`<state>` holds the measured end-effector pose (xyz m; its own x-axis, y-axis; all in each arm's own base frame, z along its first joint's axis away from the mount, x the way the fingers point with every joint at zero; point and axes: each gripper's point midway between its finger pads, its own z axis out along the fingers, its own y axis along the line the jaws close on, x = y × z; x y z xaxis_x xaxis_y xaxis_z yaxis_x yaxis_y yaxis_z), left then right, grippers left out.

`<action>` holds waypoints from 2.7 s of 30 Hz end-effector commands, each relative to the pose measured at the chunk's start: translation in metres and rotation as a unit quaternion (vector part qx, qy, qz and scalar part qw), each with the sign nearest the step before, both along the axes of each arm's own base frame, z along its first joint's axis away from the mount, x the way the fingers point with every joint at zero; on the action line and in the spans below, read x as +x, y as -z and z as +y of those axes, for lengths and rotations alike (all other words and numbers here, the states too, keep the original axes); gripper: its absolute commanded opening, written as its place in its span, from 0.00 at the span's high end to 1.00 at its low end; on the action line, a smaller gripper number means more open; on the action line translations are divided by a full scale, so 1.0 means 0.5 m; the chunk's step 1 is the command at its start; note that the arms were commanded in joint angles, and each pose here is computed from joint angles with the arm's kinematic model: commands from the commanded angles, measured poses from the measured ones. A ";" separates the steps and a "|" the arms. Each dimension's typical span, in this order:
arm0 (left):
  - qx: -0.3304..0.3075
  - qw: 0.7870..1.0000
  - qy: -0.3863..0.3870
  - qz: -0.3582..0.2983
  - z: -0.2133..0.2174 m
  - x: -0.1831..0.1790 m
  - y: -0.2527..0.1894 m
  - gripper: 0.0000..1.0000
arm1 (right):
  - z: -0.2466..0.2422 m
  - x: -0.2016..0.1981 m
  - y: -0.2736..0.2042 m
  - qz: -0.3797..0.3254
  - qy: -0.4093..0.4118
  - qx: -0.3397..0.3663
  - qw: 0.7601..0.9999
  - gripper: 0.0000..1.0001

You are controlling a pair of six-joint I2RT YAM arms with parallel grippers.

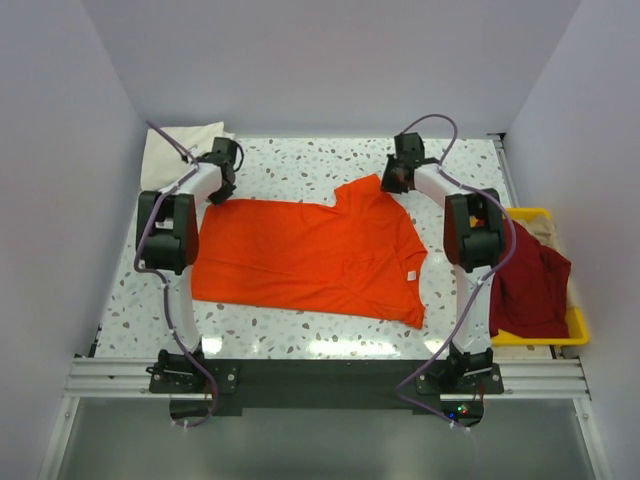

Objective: Fold and stack the t-shirts
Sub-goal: Fold the tshirt

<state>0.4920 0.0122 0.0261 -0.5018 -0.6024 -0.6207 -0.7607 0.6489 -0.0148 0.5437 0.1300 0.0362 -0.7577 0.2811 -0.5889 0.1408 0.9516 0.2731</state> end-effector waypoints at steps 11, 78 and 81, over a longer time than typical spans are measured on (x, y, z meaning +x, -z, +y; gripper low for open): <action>0.005 0.998 -0.008 -0.064 0.048 -0.001 -0.110 1.00 | -0.052 -0.091 -0.239 -0.097 0.040 -0.007 0.994 1.00; -0.105 0.989 -0.016 -0.102 0.064 -0.329 -0.110 0.82 | -0.044 -0.552 -0.109 0.021 0.014 0.078 0.997 0.65; -0.131 0.984 0.000 -0.122 0.045 -0.299 -0.120 0.82 | -0.039 -0.512 -0.136 -0.007 0.019 0.082 0.996 0.64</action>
